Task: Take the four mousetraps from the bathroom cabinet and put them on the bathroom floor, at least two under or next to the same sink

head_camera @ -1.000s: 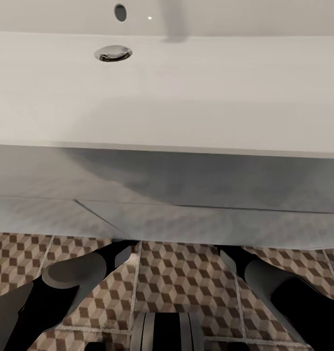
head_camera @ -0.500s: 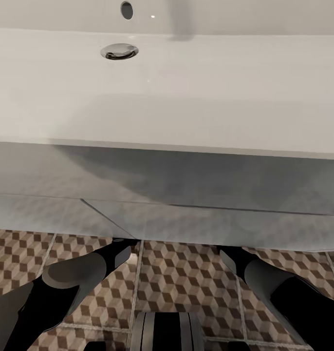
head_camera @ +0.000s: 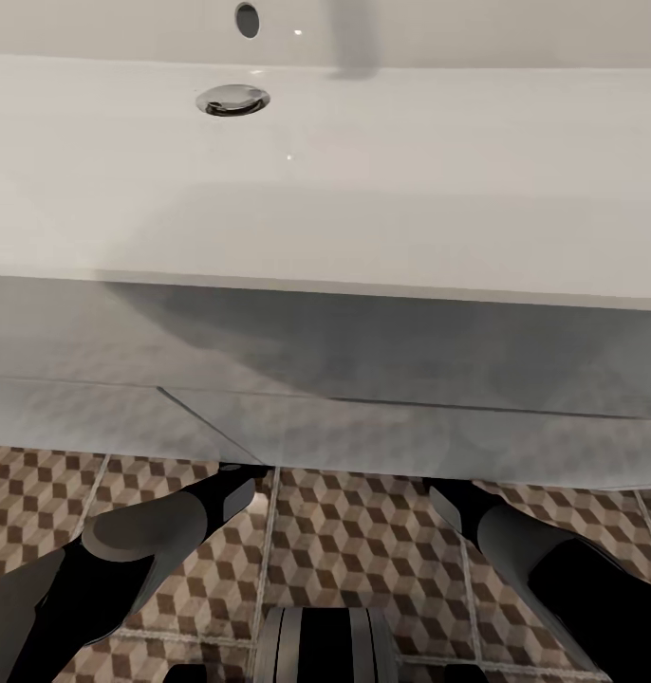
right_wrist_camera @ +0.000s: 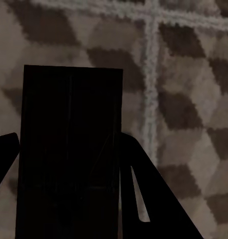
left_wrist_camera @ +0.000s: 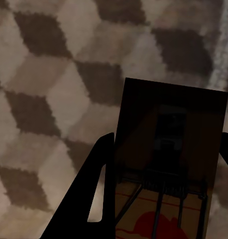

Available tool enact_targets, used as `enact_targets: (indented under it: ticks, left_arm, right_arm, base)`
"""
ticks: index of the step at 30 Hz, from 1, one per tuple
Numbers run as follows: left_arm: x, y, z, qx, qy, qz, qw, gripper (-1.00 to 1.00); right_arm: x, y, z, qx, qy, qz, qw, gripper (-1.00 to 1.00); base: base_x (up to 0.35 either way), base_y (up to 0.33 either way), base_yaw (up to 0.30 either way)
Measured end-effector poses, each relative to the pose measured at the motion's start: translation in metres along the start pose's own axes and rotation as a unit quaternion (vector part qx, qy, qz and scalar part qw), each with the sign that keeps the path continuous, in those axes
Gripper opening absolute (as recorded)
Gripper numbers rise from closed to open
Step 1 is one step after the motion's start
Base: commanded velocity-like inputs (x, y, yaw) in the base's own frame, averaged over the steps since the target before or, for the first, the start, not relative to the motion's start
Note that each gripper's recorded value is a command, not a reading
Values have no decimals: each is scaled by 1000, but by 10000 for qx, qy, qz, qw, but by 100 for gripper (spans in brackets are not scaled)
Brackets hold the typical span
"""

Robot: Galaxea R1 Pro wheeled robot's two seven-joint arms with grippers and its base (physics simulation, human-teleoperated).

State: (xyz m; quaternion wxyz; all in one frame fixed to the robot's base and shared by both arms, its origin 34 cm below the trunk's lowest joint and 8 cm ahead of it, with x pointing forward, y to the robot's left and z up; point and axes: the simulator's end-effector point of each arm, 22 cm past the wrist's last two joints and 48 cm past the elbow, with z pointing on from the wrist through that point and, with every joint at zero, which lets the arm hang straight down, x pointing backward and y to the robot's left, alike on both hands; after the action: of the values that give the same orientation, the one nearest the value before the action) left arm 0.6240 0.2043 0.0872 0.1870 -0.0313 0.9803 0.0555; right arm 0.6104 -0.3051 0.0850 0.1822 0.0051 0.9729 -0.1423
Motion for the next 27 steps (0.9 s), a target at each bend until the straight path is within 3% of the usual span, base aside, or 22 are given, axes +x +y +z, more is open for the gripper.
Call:
enact_targets:
  ticks: [27]
  left_arm:
    - [21, -1, 12, -7, 175, 21, 9998, -100]
  right_arm:
    - [23, 5, 11, -10, 177, -50, 9998, -100]
  base:
    - [0, 0, 0]
